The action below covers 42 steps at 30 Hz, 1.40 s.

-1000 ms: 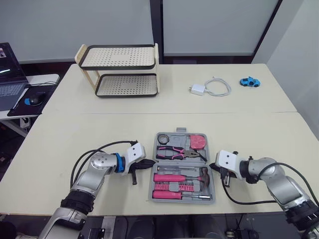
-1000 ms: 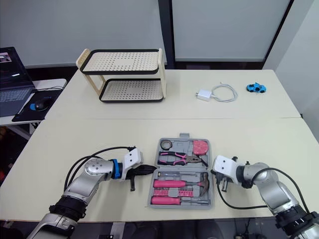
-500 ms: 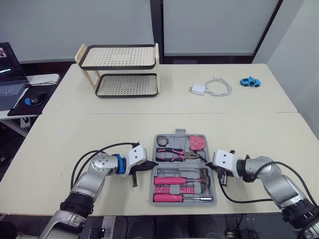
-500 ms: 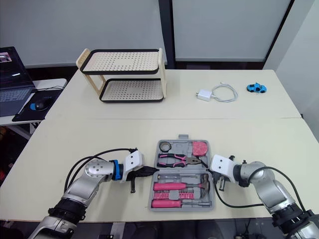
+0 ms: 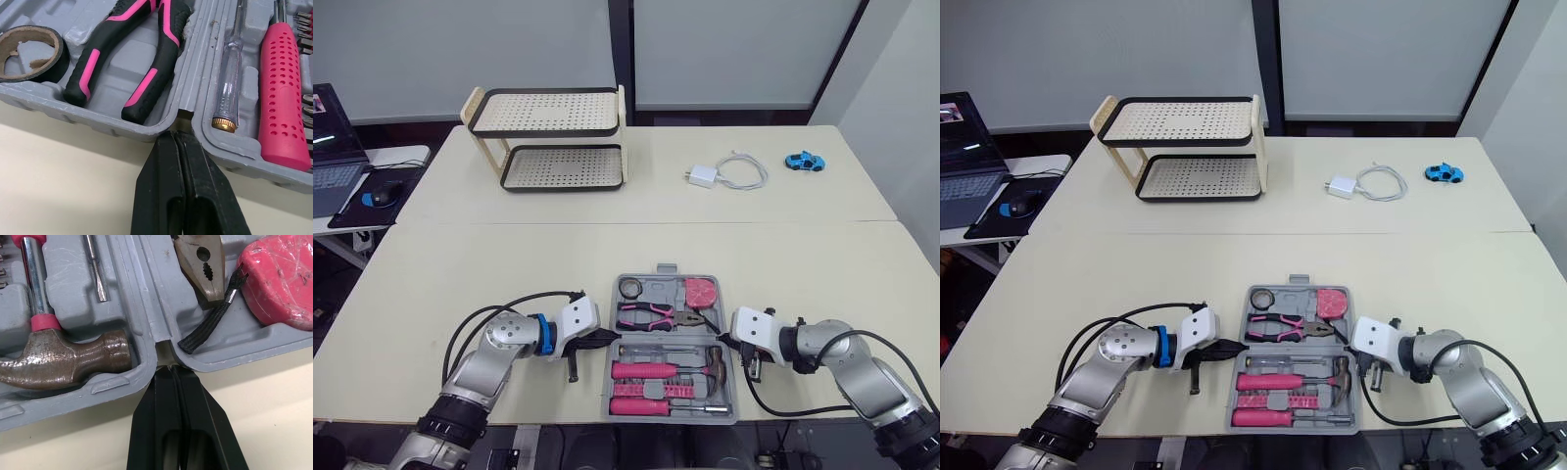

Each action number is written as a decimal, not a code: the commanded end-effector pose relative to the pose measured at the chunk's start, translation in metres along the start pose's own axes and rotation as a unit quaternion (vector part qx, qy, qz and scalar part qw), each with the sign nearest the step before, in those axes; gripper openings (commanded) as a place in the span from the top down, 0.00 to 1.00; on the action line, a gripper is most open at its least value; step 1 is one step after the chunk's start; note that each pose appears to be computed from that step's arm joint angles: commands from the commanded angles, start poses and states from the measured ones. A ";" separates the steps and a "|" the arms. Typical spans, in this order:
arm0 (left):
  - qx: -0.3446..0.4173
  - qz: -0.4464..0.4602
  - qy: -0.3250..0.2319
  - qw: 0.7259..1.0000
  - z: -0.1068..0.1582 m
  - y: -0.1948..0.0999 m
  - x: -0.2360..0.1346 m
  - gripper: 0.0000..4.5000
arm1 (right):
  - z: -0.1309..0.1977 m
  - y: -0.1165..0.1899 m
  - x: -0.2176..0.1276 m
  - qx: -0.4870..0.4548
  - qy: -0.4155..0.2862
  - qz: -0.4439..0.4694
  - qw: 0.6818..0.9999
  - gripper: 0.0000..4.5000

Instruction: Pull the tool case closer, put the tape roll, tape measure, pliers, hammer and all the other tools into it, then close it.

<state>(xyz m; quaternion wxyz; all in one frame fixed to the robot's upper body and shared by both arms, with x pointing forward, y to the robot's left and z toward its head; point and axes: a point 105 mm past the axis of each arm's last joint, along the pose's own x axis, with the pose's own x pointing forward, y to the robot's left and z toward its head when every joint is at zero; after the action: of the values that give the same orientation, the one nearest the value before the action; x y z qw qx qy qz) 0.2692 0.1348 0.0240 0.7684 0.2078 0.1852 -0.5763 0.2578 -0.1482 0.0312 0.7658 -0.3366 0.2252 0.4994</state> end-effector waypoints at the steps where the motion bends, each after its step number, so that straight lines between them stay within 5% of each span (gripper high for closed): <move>1: 0.020 -0.021 -0.029 0.999 0.017 -0.009 0.007 1.00 | 0.017 0.003 -0.001 -0.018 -0.030 0.003 0.999 1.00; 16: 0.019 -0.017 -0.019 0.999 0.011 -0.005 0.004 1.00 | 0.015 0.001 -0.001 -0.011 -0.024 0.000 1.000 1.00; 28: 0.000 0.039 -0.031 0.999 0.010 0.017 -0.036 1.00 | 0.000 -0.011 -0.041 0.018 0.015 -0.060 0.998 1.00; 35: 0.063 -0.085 -0.072 0.992 0.041 -0.025 -0.046 1.00 | 0.018 0.003 -0.066 0.018 -0.022 -0.090 0.996 1.00; 42: 0.088 -0.105 -0.064 0.988 0.037 -0.037 -0.017 1.00 | 0.021 0.009 -0.066 0.052 -0.037 -0.101 0.993 1.00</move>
<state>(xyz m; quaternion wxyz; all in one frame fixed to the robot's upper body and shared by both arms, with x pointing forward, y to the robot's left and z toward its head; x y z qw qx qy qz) 0.2283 0.1237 0.0618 0.6948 0.2003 0.1139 -0.6813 0.2206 -0.1732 0.0783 0.8288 -0.2974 0.2050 0.4273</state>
